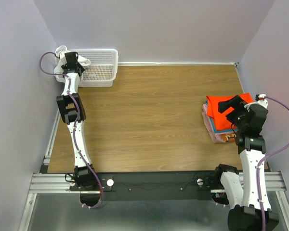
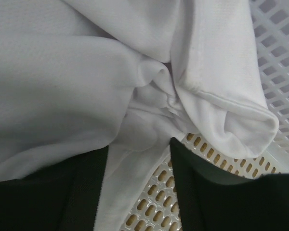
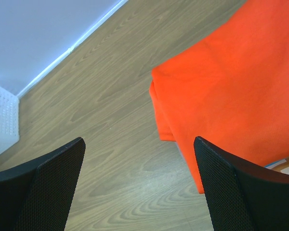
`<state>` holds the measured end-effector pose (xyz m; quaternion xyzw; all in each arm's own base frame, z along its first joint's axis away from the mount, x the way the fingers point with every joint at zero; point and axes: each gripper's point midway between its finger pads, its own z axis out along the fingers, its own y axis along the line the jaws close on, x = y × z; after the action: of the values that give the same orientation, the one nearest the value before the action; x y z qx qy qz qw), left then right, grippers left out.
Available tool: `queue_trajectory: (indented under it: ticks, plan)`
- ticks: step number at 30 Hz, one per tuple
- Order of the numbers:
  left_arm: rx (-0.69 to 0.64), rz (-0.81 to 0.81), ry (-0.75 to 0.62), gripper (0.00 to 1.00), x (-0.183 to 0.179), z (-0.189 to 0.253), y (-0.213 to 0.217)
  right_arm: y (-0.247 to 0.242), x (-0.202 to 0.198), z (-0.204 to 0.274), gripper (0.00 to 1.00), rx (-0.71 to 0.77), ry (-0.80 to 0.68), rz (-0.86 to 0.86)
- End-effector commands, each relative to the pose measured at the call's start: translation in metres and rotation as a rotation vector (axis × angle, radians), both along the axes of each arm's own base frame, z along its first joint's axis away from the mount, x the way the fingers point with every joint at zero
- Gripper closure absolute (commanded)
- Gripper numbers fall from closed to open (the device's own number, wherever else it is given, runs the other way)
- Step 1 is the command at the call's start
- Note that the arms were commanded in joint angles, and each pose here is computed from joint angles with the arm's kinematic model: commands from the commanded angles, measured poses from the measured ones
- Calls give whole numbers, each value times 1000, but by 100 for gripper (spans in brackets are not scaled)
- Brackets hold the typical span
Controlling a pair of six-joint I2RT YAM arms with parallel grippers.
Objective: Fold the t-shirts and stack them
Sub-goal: Grab the tshirt from the pile
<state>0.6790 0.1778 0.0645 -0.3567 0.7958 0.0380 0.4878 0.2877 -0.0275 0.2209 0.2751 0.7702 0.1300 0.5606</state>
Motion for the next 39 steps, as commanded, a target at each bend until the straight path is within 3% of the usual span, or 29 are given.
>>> queue_trajectory:
  ticks: [1, 2, 3, 5, 6, 7, 12, 17, 21, 33, 38, 39]
  plan:
    - [-46, 14, -16, 56, 0, -5, 12, -10, -3, 1, 0, -28, -13, -45]
    - [-49, 10, -15, 62, 0, -6, 12, -10, -3, 2, 0, -30, -14, -49]
    - [-53, -6, -28, 75, 2, -4, 9, -11, -3, 2, 0, -31, -16, -51]
    - [-59, -24, -30, 81, 2, -5, 7, -11, -3, 2, 0, -33, -17, -52]
    - [-59, -22, -36, 94, 3, -3, 9, -11, -3, 2, 0, -33, -15, -52]
    - [-56, -32, -39, 100, 4, -2, 7, -11, -3, 2, 0, -33, -14, -53]
    - [-58, -144, -102, 100, 8, 22, -10, -12, -3, 3, 0, -38, -18, -54]
    - [11, -208, -212, 100, 10, 94, -23, -12, -4, 2, 0, -39, -16, -58]
    - [61, -218, -261, 100, 0, 127, -29, -13, -5, 2, 0, -40, -17, -61]
    - [132, -171, -221, 100, -20, 157, -20, -12, -5, 2, 0, -41, -19, -57]
    - [192, -233, -268, 100, -29, 196, -47, -9, -3, 2, 0, -37, -17, -38]
    - [206, -249, -315, 100, -36, 225, -56, -8, -3, 1, 0, -35, -14, -33]
